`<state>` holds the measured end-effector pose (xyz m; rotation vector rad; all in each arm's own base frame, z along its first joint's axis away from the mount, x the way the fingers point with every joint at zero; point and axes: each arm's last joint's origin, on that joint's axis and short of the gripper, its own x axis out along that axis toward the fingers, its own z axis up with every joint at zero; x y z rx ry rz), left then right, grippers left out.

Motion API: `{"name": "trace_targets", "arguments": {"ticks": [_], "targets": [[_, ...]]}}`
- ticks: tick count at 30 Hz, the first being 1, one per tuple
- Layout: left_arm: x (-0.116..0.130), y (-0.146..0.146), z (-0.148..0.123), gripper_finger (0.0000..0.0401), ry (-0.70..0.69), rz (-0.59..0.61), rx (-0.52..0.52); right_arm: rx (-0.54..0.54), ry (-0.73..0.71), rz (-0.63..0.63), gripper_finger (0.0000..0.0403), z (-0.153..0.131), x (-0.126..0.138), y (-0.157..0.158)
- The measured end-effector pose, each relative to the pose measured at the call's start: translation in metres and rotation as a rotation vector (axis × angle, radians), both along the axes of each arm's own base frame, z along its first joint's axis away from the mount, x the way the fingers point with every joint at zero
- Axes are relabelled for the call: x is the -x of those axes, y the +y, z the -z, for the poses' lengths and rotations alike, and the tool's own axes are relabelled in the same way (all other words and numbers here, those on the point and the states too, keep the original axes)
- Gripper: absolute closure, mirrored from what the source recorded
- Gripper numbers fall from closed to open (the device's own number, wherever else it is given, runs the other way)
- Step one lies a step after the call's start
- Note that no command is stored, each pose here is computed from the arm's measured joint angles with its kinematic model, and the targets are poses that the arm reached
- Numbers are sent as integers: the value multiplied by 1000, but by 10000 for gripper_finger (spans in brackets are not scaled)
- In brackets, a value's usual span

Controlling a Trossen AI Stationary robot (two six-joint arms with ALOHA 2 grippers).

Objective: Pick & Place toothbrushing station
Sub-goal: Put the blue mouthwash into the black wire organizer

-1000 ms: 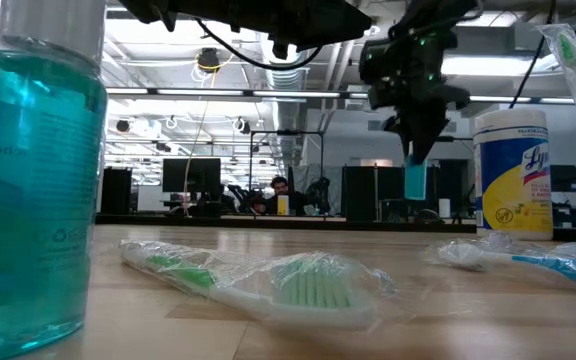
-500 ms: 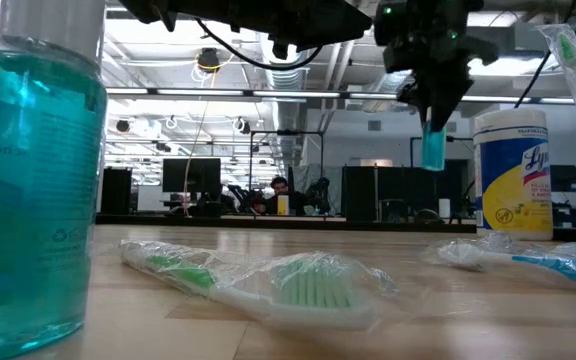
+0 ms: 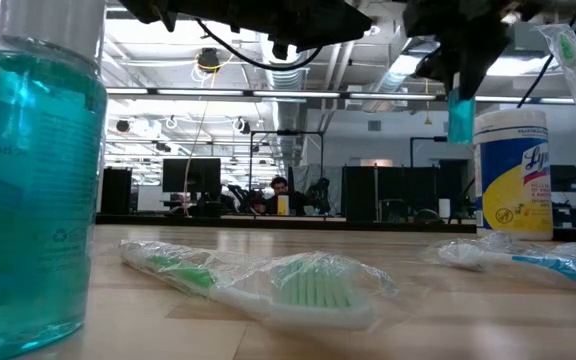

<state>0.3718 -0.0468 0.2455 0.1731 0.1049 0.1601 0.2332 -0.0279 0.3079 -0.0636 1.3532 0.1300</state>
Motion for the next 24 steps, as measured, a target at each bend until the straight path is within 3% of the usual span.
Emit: {"name": "trace_targets", "arguments": {"ticks": [24], "targets": [[0,0,0,302,3,0,0,-70,-31,-43,312,-3,1,81]]}}
